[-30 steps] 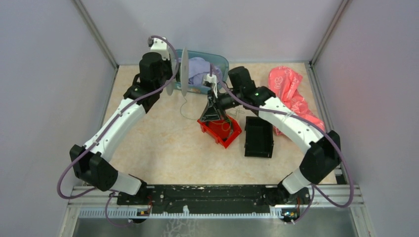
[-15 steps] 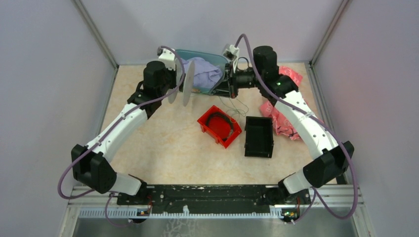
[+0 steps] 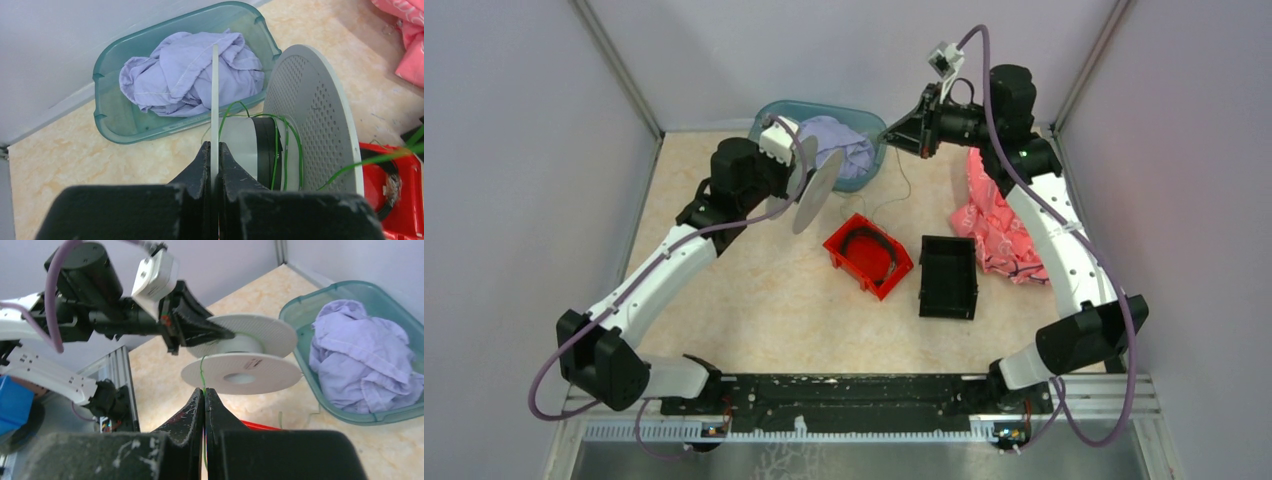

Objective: Wrap the cables
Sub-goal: Wrap the cable around the cable reel.

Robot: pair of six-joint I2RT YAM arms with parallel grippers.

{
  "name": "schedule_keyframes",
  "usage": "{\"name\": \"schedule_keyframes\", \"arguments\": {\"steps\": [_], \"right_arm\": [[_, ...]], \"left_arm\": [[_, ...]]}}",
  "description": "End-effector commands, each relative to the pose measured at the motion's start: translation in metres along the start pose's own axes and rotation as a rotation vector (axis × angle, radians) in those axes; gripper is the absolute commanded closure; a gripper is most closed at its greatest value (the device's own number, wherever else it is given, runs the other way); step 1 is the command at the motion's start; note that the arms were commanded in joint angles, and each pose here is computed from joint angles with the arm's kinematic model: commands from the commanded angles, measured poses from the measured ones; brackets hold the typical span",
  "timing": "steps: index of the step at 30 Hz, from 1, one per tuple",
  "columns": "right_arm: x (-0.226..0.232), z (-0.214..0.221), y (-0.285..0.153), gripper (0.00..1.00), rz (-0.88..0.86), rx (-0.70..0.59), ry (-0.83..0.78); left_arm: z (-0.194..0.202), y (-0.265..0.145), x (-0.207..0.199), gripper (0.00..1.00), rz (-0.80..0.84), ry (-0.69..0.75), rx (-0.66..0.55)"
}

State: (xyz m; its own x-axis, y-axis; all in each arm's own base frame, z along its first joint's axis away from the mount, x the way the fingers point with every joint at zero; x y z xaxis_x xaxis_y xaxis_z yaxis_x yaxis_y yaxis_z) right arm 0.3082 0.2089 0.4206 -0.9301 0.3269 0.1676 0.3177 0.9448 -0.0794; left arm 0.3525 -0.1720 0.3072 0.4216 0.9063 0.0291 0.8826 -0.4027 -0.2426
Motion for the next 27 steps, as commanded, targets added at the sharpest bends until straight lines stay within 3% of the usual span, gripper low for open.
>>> {"name": "schedule_keyframes", "arguments": {"steps": [1,17,27], "right_arm": [[-0.010,-0.034,-0.012,1.00,0.064,-0.089,-0.066],[-0.105,-0.016,-0.034,1.00,0.354,-0.078,-0.010],[-0.136,0.032,-0.029,1.00,0.382,-0.015,0.075]], "left_arm": [[-0.021,-0.013,-0.013,1.00,0.115,0.060,-0.094],[-0.040,-0.040,-0.044,1.00,0.375,0.084,-0.101],[-0.072,-0.052,-0.055,1.00,0.450,-0.018,-0.128]]}}
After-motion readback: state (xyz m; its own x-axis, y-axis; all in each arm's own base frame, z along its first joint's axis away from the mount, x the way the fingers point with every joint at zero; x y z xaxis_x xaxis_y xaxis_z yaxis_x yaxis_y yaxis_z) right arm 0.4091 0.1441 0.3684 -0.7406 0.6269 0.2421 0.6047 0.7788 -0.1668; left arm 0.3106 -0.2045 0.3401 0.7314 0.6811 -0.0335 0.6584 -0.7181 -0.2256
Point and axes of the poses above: each gripper's point midway between its finger pads, its own y axis out along the fingers, its own x axis along the line the jaws close on, z = x × y, the point moved 5 cm from there along -y, back along the fingers, and after that the axes turned 8 degrees about -y, right-handed, at the moved point
